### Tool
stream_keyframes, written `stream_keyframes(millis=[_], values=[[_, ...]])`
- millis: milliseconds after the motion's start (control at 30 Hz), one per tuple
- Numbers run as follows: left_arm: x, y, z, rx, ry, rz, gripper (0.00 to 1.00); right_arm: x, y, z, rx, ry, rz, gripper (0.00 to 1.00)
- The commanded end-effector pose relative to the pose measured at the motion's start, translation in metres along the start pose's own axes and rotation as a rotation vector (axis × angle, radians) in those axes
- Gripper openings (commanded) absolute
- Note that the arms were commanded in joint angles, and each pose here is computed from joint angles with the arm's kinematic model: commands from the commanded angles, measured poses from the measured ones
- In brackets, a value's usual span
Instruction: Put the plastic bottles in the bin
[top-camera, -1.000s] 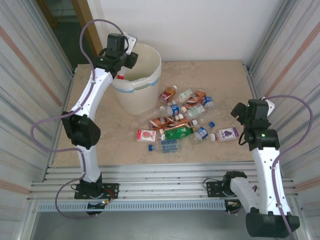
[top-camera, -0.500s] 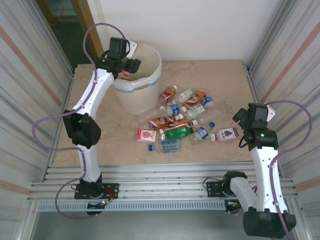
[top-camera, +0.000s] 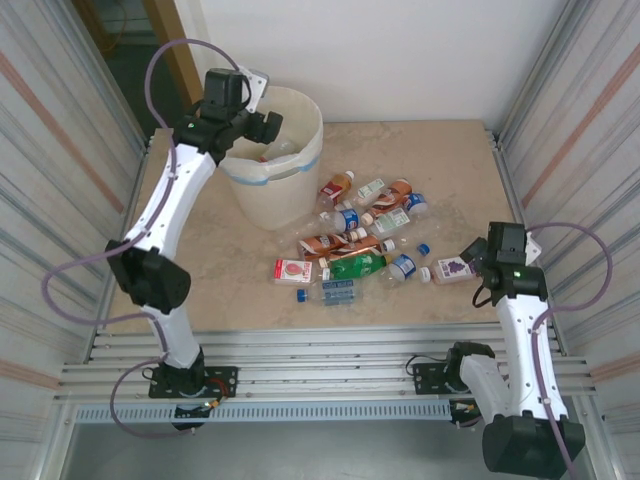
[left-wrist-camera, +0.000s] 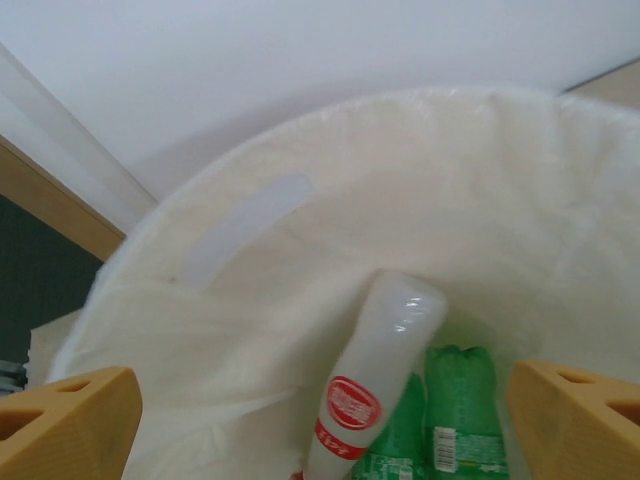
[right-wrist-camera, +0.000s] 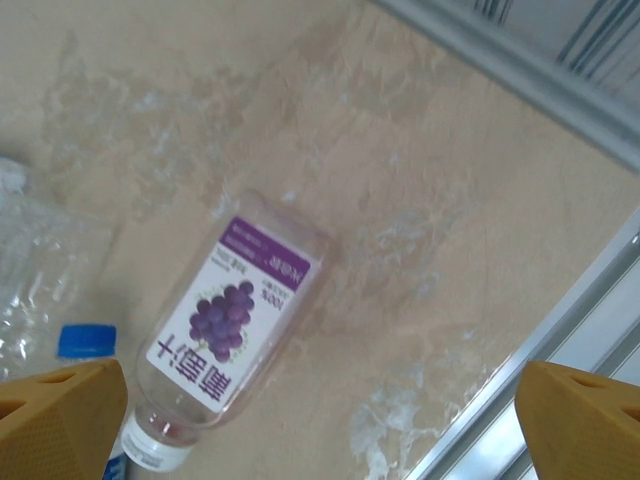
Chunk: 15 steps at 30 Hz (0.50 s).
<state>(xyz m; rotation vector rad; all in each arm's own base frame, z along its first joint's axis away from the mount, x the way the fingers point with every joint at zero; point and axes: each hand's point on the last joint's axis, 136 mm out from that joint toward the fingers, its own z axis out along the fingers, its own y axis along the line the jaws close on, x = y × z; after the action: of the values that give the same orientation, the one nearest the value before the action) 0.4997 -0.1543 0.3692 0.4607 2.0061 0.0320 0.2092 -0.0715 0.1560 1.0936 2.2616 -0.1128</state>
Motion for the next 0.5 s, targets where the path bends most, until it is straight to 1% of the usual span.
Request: stream_keyframes(millis=[0,67,200,333,467], values=[[-0.03,-0.006,-0.047,0.019,-0.127,-0.054,0.97,0.017,0.006,0.01,-0.04,0.075,0.068,0.98],[-0.03,-0.009,-0.062,0.036,-0.152,-0.091,0.99,0.025,0.014,0.018,-0.074,0.115,0.086,0.98],[-0.02,-0.025,-0.09,0.097,-0.196,-0.163,0.99,0.036,0.028,0.033,-0.11,0.189,0.117,0.98],[0.003,-0.044,-0.108,0.126,-0.221,-0.208,0.99,0.039,0.038,0.043,-0.127,0.228,0.136,0.98],[0.033,-0.063,-0.117,0.156,-0.211,-0.253,0.99,0.044,0.042,0.053,-0.122,0.25,0.16,0.98]])
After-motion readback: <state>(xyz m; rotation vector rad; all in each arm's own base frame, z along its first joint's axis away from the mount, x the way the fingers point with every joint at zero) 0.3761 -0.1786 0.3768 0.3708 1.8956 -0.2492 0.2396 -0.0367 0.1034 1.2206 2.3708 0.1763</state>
